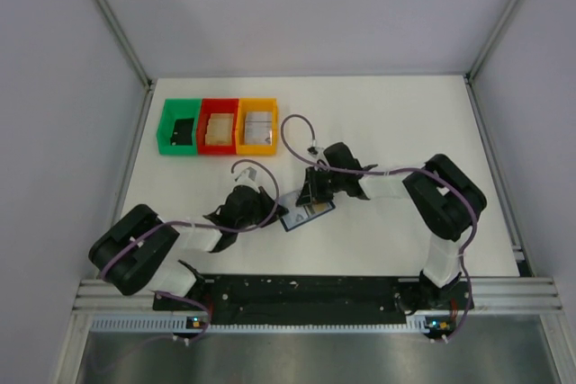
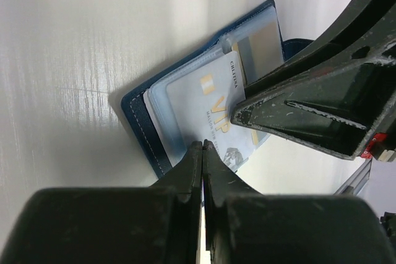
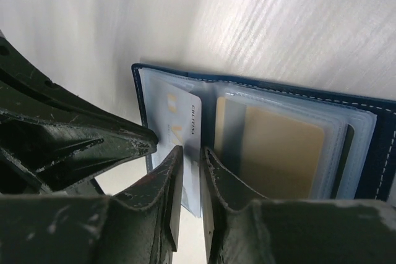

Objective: Take the credit cards out of the card holder
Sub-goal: Remove the credit card from the card holder.

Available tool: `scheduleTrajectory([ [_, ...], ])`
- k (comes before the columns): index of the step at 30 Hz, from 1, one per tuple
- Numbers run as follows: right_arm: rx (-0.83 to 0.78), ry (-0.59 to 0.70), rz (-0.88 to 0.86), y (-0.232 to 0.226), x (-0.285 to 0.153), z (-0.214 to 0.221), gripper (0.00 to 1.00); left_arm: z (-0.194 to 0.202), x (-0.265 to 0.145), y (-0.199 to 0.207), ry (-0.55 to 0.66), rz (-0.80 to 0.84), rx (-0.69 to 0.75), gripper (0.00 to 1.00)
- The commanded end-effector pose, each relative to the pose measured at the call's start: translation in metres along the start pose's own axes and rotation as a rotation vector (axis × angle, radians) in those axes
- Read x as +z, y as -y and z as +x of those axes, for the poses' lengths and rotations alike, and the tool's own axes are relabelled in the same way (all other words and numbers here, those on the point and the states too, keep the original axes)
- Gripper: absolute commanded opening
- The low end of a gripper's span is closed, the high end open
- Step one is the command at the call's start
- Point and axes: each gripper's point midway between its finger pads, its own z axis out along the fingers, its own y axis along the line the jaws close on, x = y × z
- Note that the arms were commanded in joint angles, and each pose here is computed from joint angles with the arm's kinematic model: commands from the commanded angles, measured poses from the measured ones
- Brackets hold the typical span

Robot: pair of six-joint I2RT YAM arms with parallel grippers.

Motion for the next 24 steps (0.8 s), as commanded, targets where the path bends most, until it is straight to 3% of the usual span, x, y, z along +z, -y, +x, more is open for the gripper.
scheduleTrajectory([
  [1, 0.015, 0.023, -0.087, -0.007, -0.003, -0.002, 0.11, 0.014, -0.005, -0.025, -0.042, -0.071, -0.011, 0.0],
  [4, 0.012, 0.025, -0.129, -0.011, -0.006, -0.003, 0.0, 0.012, -0.007, -0.029, -0.039, -0.078, -0.016, 0.0],
  [10, 0.045, 0.064, -0.212, -0.013, -0.013, -0.008, 0.0, 0.009, -0.01, -0.035, -0.039, -0.085, -0.024, 0.0],
  [24, 0.064, 0.083, -0.175, 0.008, -0.023, -0.006, 0.0, 0.005, -0.012, -0.036, -0.044, -0.089, -0.011, 0.0],
])
